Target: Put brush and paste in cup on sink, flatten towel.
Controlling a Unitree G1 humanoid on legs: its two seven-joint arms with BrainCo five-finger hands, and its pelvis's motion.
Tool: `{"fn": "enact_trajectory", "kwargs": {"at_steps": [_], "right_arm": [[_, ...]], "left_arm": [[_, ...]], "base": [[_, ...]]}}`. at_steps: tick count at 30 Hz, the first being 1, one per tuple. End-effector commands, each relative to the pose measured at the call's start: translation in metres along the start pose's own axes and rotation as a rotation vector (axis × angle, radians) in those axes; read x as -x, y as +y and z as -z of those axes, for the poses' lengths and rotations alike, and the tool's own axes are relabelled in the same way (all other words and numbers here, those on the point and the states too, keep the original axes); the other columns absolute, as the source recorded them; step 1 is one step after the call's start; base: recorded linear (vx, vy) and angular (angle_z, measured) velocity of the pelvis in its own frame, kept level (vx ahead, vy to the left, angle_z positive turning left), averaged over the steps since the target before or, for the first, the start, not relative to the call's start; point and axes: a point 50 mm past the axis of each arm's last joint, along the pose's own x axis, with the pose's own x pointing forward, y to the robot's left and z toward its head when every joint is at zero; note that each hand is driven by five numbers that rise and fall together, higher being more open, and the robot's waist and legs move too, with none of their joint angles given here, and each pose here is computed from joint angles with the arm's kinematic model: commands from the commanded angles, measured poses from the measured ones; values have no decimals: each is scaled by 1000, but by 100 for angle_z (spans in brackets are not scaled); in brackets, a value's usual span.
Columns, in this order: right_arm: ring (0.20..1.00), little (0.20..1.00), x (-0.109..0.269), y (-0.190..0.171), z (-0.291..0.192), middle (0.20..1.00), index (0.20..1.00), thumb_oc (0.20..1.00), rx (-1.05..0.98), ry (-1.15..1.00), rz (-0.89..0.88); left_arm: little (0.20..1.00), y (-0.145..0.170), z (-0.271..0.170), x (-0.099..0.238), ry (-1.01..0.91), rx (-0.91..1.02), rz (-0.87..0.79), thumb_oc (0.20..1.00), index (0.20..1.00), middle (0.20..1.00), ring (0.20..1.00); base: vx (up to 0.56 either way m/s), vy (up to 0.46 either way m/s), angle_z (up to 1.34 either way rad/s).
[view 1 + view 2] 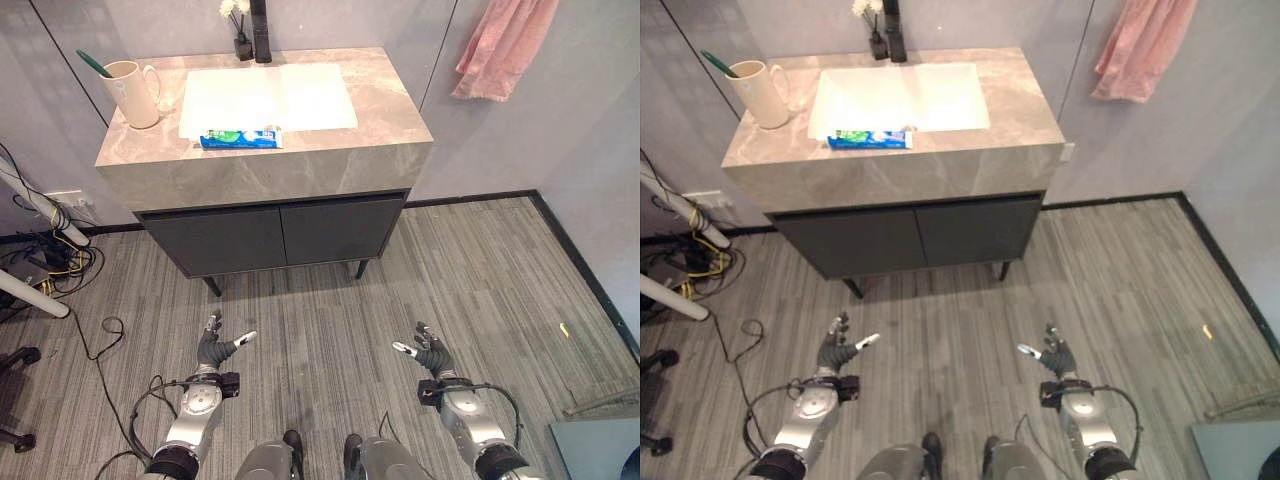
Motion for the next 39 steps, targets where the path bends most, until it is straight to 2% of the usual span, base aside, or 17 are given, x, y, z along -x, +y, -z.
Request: {"fn": "enact_trajectory", "kwargs": {"at_steps": [1, 17, 26, 39], "right_arm": [[1000, 1000, -2, -4, -12, 1000, 1000, 1000, -58, -83, 32], [1000, 1000, 14, -20, 23, 1000, 1000, 1000, -94, 37, 99], [1000, 1000, 14, -31, 28, 1000, 1000, 1000, -139, 61, 175], [1000, 1000, 17, -39, 25, 1000, 1000, 1000, 22, 61, 116]], "left_arm": [[1000, -2, -14, 1, -101, -43, 43, 1000, 1000, 1000, 1000], [1000, 2, -1, 10, -60, -104, 75, 1000, 1000, 1000, 1000], [1000, 2, -3, 4, -57, -84, 51, 1000, 1000, 1000, 1000], [1000, -10, 6, 7, -13, -57, 81, 1000, 1000, 1000, 1000]], "base": [[20, 133, -2], [33, 109, 8], [132, -39, 6], [375, -144, 32]]}}
